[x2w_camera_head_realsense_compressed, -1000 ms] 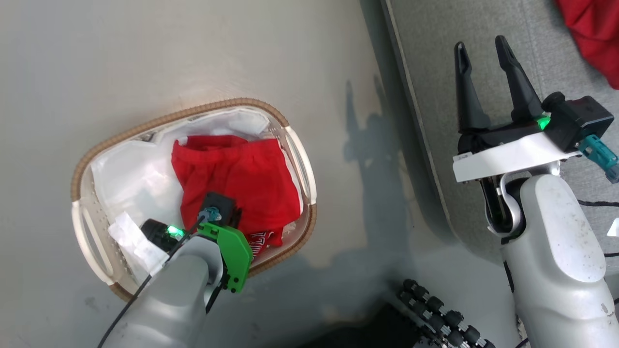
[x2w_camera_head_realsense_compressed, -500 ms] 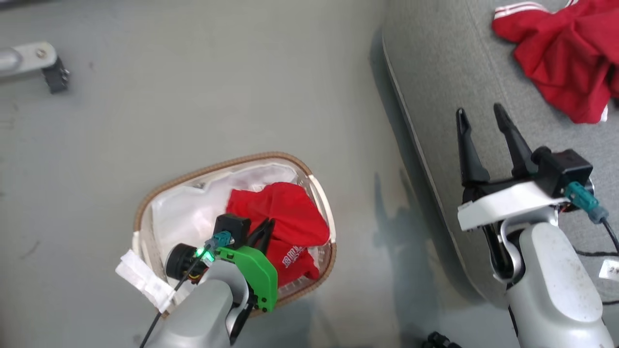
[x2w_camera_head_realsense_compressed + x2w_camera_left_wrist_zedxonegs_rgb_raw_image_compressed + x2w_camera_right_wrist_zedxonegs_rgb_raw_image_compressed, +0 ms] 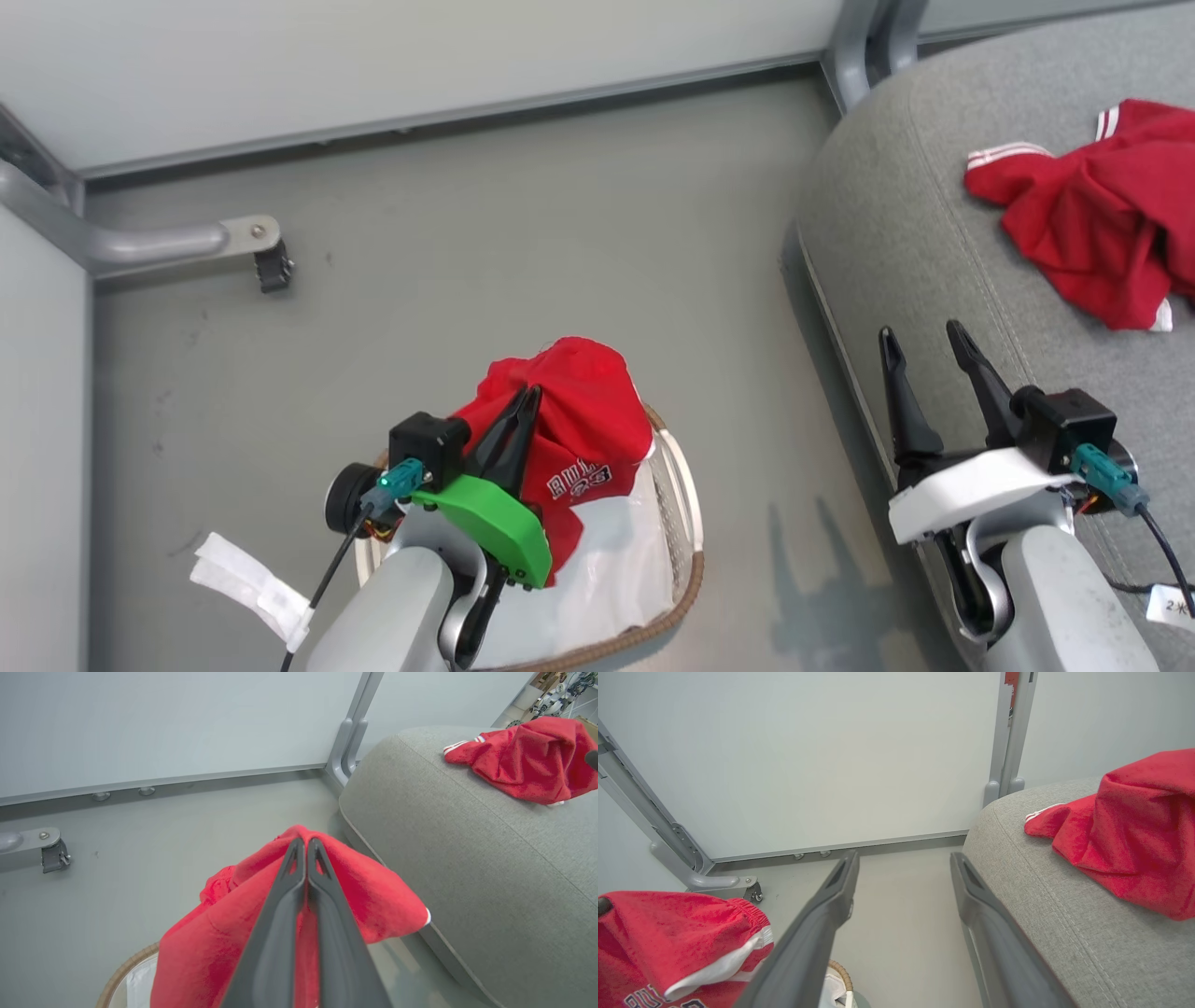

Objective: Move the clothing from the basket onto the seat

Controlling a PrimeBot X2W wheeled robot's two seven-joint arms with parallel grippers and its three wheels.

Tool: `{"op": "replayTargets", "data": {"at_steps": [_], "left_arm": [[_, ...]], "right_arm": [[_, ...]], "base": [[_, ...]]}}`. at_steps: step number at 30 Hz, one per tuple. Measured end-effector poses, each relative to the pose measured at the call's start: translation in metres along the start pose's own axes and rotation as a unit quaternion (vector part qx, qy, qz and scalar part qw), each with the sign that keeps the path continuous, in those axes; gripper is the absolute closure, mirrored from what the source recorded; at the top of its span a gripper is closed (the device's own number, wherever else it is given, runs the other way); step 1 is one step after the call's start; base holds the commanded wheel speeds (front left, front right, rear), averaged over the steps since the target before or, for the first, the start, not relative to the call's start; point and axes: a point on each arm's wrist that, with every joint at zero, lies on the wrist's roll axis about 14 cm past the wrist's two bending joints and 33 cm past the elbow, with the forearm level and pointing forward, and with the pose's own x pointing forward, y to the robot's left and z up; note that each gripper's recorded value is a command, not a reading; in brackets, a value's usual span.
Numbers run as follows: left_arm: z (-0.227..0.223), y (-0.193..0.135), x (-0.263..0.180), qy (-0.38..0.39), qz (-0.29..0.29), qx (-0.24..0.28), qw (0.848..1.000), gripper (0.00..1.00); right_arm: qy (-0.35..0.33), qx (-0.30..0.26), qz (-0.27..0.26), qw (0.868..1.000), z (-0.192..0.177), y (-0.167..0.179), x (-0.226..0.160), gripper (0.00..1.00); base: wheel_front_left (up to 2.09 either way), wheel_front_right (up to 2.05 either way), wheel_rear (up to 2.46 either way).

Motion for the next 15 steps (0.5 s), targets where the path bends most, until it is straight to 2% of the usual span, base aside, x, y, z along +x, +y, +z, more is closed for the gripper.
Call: {"op": "replayTargets", "data": {"at_steps": [4, 10, 15], "left_arm": [[0.047, -0.006, -0.008, -0.069, 0.0, 0.018, 0.997, 1.0], [0.111, -0.026, -0.024, -0.164, -0.017, 0.041, 0.986, 1.0], [0.144, -0.035, -0.037, -0.212, -0.024, 0.054, 0.975, 1.0]], "right_arm": [[-0.006, 0.009, 0.005, 1.0, 0.005, 0.005, -0.011, 0.0], [-0.006, 0.017, 0.027, 0.999, 0.006, 0.022, -0.022, 0.0], [0.006, -0.001, 0.095, 0.995, -0.002, 0.065, -0.029, 0.0]], "base": [[0.0, 0.0, 0.0], [0.0, 0.0, 0.0], [0.0, 0.0, 0.0]]}}
